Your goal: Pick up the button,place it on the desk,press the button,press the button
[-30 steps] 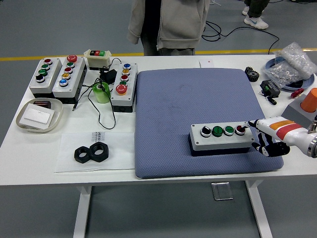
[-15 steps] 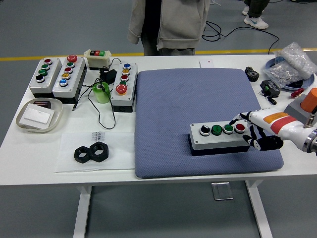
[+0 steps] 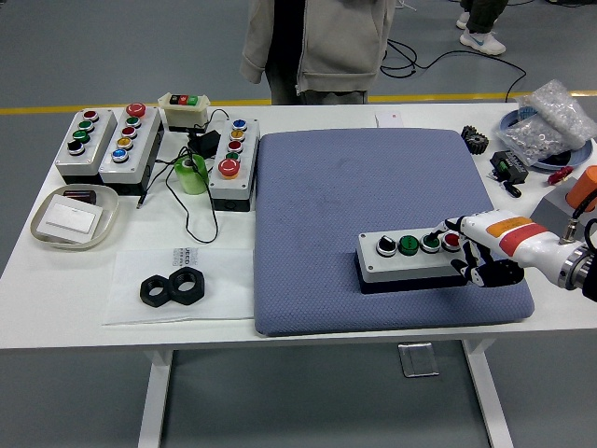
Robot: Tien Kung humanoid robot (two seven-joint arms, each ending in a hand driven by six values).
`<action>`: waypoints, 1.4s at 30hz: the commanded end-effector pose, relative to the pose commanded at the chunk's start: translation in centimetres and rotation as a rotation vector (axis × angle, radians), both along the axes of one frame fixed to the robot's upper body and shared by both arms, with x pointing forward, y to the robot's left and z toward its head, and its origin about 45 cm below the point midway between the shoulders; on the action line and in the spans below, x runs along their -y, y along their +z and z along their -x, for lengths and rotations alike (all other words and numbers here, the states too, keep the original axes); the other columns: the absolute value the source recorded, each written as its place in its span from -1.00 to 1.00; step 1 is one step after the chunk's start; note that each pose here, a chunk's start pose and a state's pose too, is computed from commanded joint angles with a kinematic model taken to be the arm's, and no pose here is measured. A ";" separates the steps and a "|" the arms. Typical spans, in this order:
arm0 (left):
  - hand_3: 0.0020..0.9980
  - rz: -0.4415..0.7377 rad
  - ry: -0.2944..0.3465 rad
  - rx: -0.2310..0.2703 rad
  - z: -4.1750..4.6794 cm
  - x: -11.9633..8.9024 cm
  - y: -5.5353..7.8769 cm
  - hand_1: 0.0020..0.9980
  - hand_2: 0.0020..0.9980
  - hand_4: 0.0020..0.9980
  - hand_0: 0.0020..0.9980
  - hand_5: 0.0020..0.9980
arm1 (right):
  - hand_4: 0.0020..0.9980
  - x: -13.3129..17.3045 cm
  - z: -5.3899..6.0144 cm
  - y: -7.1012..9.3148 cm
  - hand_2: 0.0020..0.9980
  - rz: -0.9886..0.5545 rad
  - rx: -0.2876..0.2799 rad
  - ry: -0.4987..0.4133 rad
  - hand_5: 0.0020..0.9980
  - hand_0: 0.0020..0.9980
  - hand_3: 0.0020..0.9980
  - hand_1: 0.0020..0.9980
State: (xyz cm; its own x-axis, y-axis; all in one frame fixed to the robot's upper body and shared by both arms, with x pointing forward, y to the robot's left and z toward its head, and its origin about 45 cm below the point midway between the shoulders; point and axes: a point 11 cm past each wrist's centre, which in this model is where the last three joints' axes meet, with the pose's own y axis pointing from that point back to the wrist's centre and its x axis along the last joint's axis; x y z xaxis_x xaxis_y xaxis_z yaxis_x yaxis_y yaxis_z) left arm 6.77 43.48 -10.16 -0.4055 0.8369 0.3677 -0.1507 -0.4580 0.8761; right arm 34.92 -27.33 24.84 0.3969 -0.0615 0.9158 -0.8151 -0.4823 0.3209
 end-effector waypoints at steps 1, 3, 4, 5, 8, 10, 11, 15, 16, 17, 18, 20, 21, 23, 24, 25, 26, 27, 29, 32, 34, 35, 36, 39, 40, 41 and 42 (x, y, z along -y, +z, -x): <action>0.66 0.000 0.000 0.000 -0.01 0.0 0.0 0.65 0.74 0.26 0.49 1.00 | 0.15 0.0 0.0 -0.1 -0.52 0.001 -0.001 -0.001 -1.00 -0.36 0.55 -0.73; 0.66 0.000 0.001 0.001 -0.04 0.0 0.0 0.65 0.74 0.26 0.49 1.00 | 0.16 0.1 -0.1 -0.3 -0.53 0.007 -0.008 -0.006 -1.00 -0.36 0.55 -0.73; 0.66 0.001 0.001 0.000 -0.03 0.0 0.0 0.65 0.74 0.26 0.49 1.00 | 0.16 0.1 -0.1 -0.4 -0.53 0.008 -0.011 -0.007 -1.00 -0.36 0.55 -0.73; 0.66 0.001 0.001 0.000 -0.03 0.0 0.0 0.65 0.74 0.26 0.49 1.00 | 0.16 0.1 -0.1 -0.5 -0.53 0.009 -0.012 -0.007 -1.00 -0.36 0.55 -0.73; 0.66 0.001 0.001 0.000 -0.04 0.1 0.0 0.65 0.74 0.26 0.49 1.00 | 0.16 0.1 0.0 -0.9 -0.53 0.016 -0.025 -0.004 -1.00 -0.36 0.55 -0.73; 0.66 0.001 0.001 0.000 -0.03 0.1 0.0 0.65 0.74 0.26 0.49 1.00 | 0.16 0.0 0.1 -1.2 -0.52 0.022 -0.035 -0.002 -1.00 -0.36 0.55 -0.73; 0.66 0.001 0.001 0.000 -0.03 0.1 0.0 0.65 0.74 0.26 0.49 1.00 | 0.16 0.0 0.2 -1.3 -0.52 0.023 -0.037 -0.002 -1.00 -0.36 0.55 -0.73; 0.66 0.001 0.001 0.000 -0.02 0.1 0.0 0.65 0.74 0.26 0.49 1.00 | 0.16 -0.1 0.2 -1.4 -0.52 0.025 -0.041 -0.001 -1.00 -0.36 0.55 -0.73; 0.66 0.001 0.001 0.000 -0.01 0.1 0.0 0.65 0.74 0.27 0.49 1.00 | 0.16 0.0 0.2 -1.5 -0.52 0.027 -0.043 -0.001 -1.00 -0.36 0.56 -0.73; 0.66 0.001 0.001 0.000 -0.01 0.1 0.0 0.65 0.74 0.27 0.49 1.00 | 0.16 0.0 0.3 -1.5 -0.52 0.028 -0.043 -0.001 -1.00 -0.36 0.56 -0.73; 0.66 0.001 0.001 0.000 0.00 0.1 0.0 0.65 0.74 0.27 0.49 1.00 | 0.16 0.0 0.2 -1.5 -0.52 0.029 -0.043 -0.002 -1.00 -0.36 0.56 -0.73; 0.66 0.001 0.001 0.000 0.00 0.1 0.0 0.65 0.74 0.27 0.49 1.00 | 0.16 0.0 0.2 -1.3 -0.52 0.026 -0.035 -0.003 -1.00 -0.36 0.56 -0.73; 0.66 0.001 0.001 0.000 0.01 0.1 0.0 0.65 0.74 0.27 0.49 1.00 | 0.16 0.1 0.2 -1.0 -0.52 0.022 -0.027 -0.004 -1.00 -0.36 0.56 -0.73; 0.66 0.001 0.002 0.000 0.02 0.1 0.0 0.65 0.74 0.27 0.49 1.00 | 0.16 0.1 0.1 -0.4 -0.51 0.011 -0.008 -0.006 -1.00 -0.33 0.57 -0.72; 0.66 0.001 0.001 0.000 0.00 0.0 0.0 0.65 0.74 0.27 0.49 1.00 | 0.16 0.1 0.0 0.4 -0.51 0.000 0.020 -0.009 -1.00 -0.33 0.57 -0.72; 0.66 0.000 0.001 0.000 -0.01 0.0 0.0 0.65 0.74 0.27 0.49 1.00 | 0.16 0.1 -0.1 0.7 -0.51 -0.004 0.032 -0.011 -1.00 -0.33 0.57 -0.72; 0.66 0.000 0.001 0.000 -0.02 0.0 0.0 0.65 0.74 0.27 0.49 1.00 | 0.16 0.1 -0.1 1.2 -0.51 -0.008 0.053 -0.013 -1.00 -0.33 0.57 -0.72; 0.66 0.000 0.001 0.000 -0.02 0.0 0.0 0.65 0.74 0.27 0.49 1.00 | 0.16 0.2 -0.2 1.7 -0.51 -0.007 0.073 -0.015 -1.00 -0.33 0.57 -0.72; 0.66 0.000 0.001 0.000 -0.02 0.0 0.0 0.65 0.74 0.27 0.49 1.00 | 0.14 0.2 -0.2 2.1 -0.40 -0.002 0.087 -0.018 -1.00 -0.39 0.78 -0.66; 0.66 0.000 0.000 0.000 -0.02 0.0 0.0 0.65 0.74 0.27 0.49 1.00 | 0.14 0.4 -0.2 3.2 -0.40 0.047 0.130 -0.023 -1.00 -0.39 0.78 -0.66; 0.66 0.000 0.001 0.000 -0.02 0.0 0.0 0.65 0.74 0.27 0.49 1.00 | 0.51 0.5 -0.2 3.7 0.22 0.058 0.154 -0.028 -0.81 0.09 1.00 -0.06; 0.66 0.000 0.001 0.000 -0.01 0.0 0.0 0.65 0.74 0.27 0.49 1.00 | 0.51 0.7 -0.3 4.0 0.22 0.044 0.168 -0.035 -0.81 0.09 1.00 -0.06; 0.66 0.000 0.001 0.000 0.00 0.0 0.0 0.65 0.74 0.27 0.49 1.00 | 0.51 0.7 -0.3 4.2 0.22 0.035 0.177 -0.039 -0.81 0.09 1.00 -0.06; 0.66 0.001 0.000 -0.001 -0.01 0.0 0.0 0.65 0.74 0.27 0.49 1.00 | 0.51 1.1 -0.4 4.9 0.22 -0.025 0.199 -0.057 -0.81 0.09 1.00 -0.06; 0.66 0.001 0.000 -0.001 0.00 0.0 0.0 0.65 0.74 0.27 0.50 1.00 | 0.60 1.3 -0.5 5.1 0.91 -0.055 0.202 -0.066 -0.72 0.76 1.00 0.63; 0.66 0.001 0.000 -0.001 0.00 0.0 0.0 0.65 0.74 0.27 0.50 1.00 | 0.60 1.4 -0.5 5.2 0.91 -0.079 0.199 -0.073 -0.72 0.76 1.00 0.63; 0.66 0.001 0.000 -0.001 0.02 0.0 0.0 0.65 0.74 0.27 0.50 1.00 | 0.60 1.6 -0.5 5.2 0.91 -0.115 0.199 -0.083 -0.72 0.76 1.00 0.63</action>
State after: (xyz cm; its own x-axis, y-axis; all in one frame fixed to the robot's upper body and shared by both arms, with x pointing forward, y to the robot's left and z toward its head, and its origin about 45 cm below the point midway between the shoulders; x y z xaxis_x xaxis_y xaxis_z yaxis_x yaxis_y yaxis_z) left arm 6.75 43.44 -10.18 -0.4051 0.8372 0.3675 -0.1500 -0.4573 0.8766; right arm 35.46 -28.88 30.08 0.1982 -0.1948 0.9606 -0.8952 -0.4351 0.0965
